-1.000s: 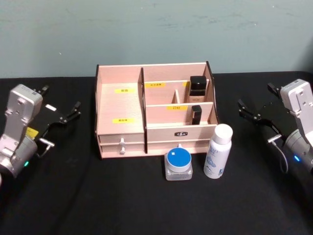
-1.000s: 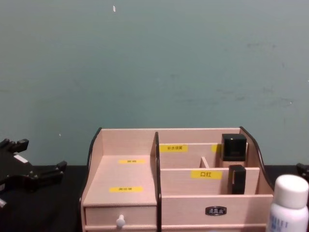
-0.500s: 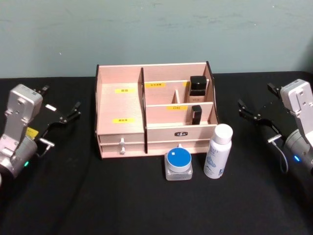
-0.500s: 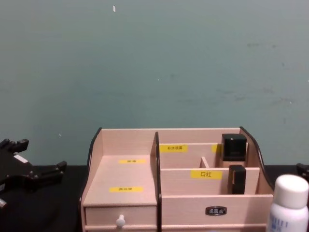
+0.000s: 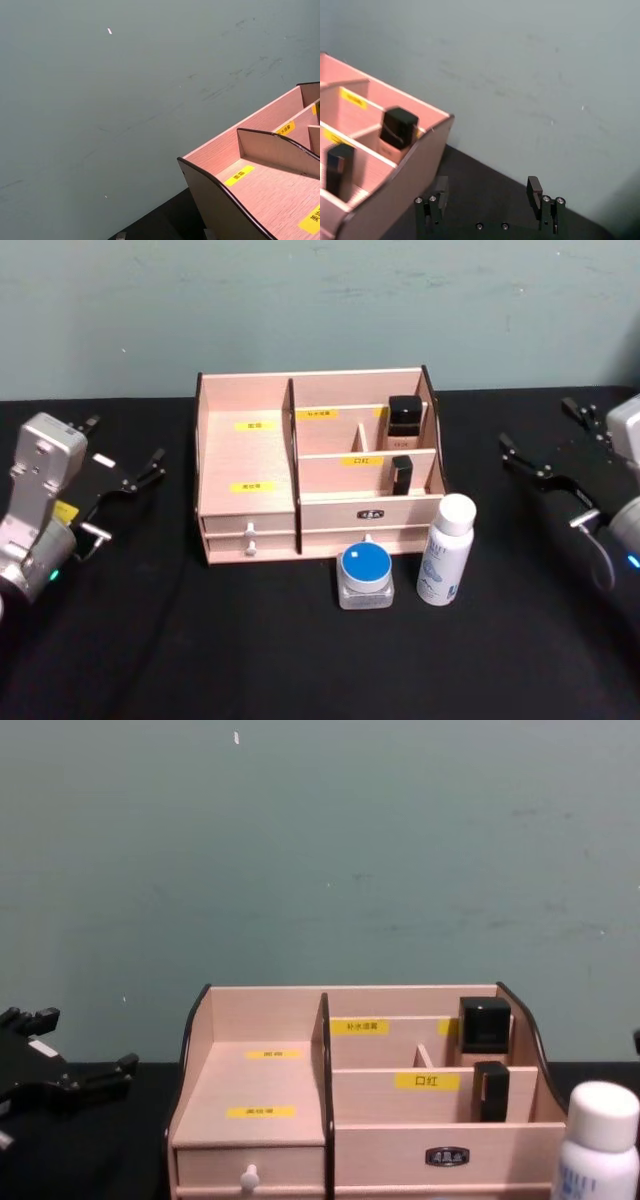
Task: Pick up the facial cleanser and watermelon frost from the table and place them into the tiered storage box.
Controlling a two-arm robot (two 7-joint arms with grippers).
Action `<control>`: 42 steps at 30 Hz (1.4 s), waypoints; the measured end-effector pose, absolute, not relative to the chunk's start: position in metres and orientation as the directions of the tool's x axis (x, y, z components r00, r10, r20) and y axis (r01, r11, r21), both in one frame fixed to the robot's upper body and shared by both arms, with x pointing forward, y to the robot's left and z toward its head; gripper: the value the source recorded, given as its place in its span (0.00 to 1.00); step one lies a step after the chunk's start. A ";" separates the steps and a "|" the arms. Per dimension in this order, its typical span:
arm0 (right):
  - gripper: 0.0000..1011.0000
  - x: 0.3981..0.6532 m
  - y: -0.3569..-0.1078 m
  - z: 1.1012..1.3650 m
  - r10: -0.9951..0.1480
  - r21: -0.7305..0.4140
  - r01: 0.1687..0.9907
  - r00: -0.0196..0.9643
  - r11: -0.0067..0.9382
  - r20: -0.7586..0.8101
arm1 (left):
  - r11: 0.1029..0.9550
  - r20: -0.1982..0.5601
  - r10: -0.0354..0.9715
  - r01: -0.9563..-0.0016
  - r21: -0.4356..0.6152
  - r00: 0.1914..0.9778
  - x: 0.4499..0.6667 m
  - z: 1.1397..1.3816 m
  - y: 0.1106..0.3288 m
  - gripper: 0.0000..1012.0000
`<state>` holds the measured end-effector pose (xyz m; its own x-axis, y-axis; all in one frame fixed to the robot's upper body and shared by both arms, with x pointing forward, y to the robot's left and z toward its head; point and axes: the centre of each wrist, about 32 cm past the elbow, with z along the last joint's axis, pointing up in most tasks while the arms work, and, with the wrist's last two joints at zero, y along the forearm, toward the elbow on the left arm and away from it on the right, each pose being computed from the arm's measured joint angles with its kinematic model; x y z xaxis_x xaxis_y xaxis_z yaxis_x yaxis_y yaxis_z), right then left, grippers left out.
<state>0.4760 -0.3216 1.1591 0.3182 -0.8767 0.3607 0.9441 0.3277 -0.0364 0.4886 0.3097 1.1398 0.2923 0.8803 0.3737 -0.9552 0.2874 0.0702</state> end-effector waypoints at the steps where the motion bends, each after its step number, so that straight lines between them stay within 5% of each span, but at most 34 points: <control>1: 0.99 0.471 -0.323 1.165 -0.874 -0.027 0.940 0.327 0.341 0.360 | 0.287 0.374 0.880 -0.955 0.070 0.292 0.489 1.140 0.310 0.99; 12: 0.99 0.407 -0.318 1.213 -0.832 -0.033 0.872 0.477 0.489 0.282 | 0.287 0.374 0.880 -0.955 0.070 0.292 0.489 1.140 0.310 0.99; 23: 0.99 0.360 -0.314 1.223 -0.798 -0.112 0.819 0.574 0.563 0.183 | 0.287 0.374 0.880 -0.955 0.070 0.292 0.489 1.140 0.310 0.99; 42: 0.99 0.359 -0.307 1.192 -0.788 -0.232 0.783 0.608 0.577 0.097 | 0.287 0.374 0.880 -0.955 0.070 0.292 0.489 1.140 0.310 0.99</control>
